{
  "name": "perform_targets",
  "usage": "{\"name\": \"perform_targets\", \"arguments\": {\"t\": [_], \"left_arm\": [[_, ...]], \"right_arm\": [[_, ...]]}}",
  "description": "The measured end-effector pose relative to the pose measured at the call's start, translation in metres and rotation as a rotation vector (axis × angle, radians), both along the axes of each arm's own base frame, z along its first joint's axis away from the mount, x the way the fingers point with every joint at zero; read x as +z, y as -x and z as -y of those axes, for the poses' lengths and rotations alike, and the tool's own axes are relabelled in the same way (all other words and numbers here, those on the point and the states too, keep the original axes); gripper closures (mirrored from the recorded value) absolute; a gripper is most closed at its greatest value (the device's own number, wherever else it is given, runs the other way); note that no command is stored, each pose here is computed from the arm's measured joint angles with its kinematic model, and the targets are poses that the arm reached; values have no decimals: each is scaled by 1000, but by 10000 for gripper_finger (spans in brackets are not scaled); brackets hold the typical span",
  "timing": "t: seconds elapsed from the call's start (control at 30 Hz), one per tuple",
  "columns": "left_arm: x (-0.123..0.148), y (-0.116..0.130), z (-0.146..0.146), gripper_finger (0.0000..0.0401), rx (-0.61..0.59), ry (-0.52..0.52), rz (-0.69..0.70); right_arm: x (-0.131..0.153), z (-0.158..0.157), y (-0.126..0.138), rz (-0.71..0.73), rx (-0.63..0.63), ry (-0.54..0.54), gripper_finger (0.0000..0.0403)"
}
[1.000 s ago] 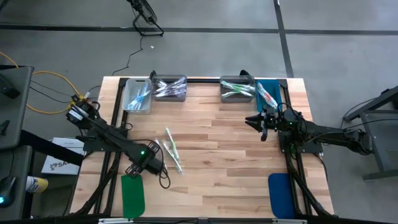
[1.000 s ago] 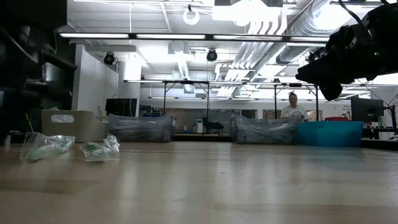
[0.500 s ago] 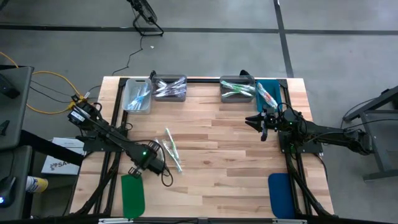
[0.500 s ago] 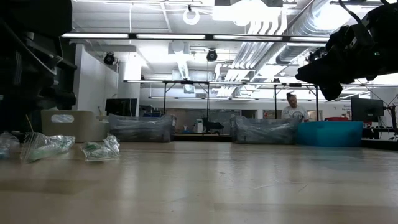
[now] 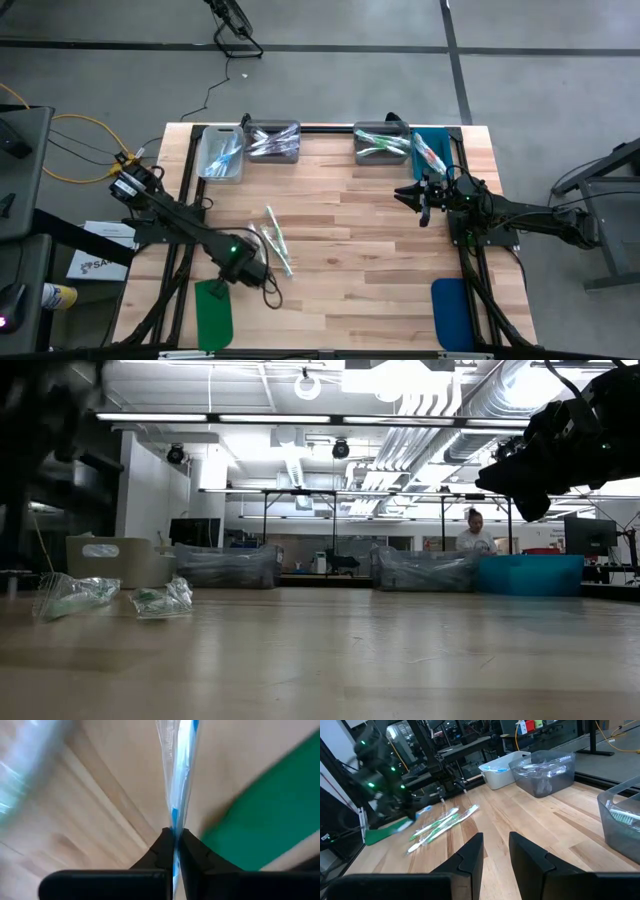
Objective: Pick & Place Toothbrushes
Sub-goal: Put the blue toothbrush into the white bin
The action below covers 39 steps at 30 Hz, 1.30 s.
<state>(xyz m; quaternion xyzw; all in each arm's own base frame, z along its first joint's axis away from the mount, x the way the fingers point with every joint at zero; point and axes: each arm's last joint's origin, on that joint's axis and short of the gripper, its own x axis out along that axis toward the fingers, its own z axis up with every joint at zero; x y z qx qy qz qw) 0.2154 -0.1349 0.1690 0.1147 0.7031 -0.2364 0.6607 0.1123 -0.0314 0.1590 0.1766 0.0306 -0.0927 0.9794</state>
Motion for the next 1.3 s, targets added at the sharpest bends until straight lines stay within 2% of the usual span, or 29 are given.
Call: {"name": "perform_targets", "arguments": {"t": [0.17, 0.33, 0.43, 0.53, 0.63, 0.77, 0.9, 1.0, 1.17, 1.3], "left_arm": [[39, -28, 1, 398, -44, -21, 174], [88, -55, -25, 398, 14, -199, 322], [111, -67, -58, 399, 121, -320, 349], [128, -74, -102, 399, 295, -450, 353], [136, -73, -152, 399, 460, -529, 308], [138, -59, -221, 399, 682, -578, 230], [138, -31, -284, 399, 898, -612, 162], [138, -4, -321, 399, 1067, -575, 126], [138, 32, -360, 399, 1329, -520, 126], [133, 35, -367, 399, 1410, -462, 125]], "right_arm": [[0, 0, 0, 0, 1, 0, 316], [0, 0, 0, 0, 0, 0, 316], [0, 0, 0, 0, 0, 0, 316], [0, 0, 0, 0, 0, 0, 316], [0, 0, 0, 0, 0, 0, 316], [0, 0, 0, 0, 0, 0, 316], [0, 0, 0, 0, 0, 0, 316], [0, 0, 0, 0, 0, 0, 316], [0, 0, 0, 0, 0, 0, 316], [0, 0, 0, 0, 0, 0, 316]]}}
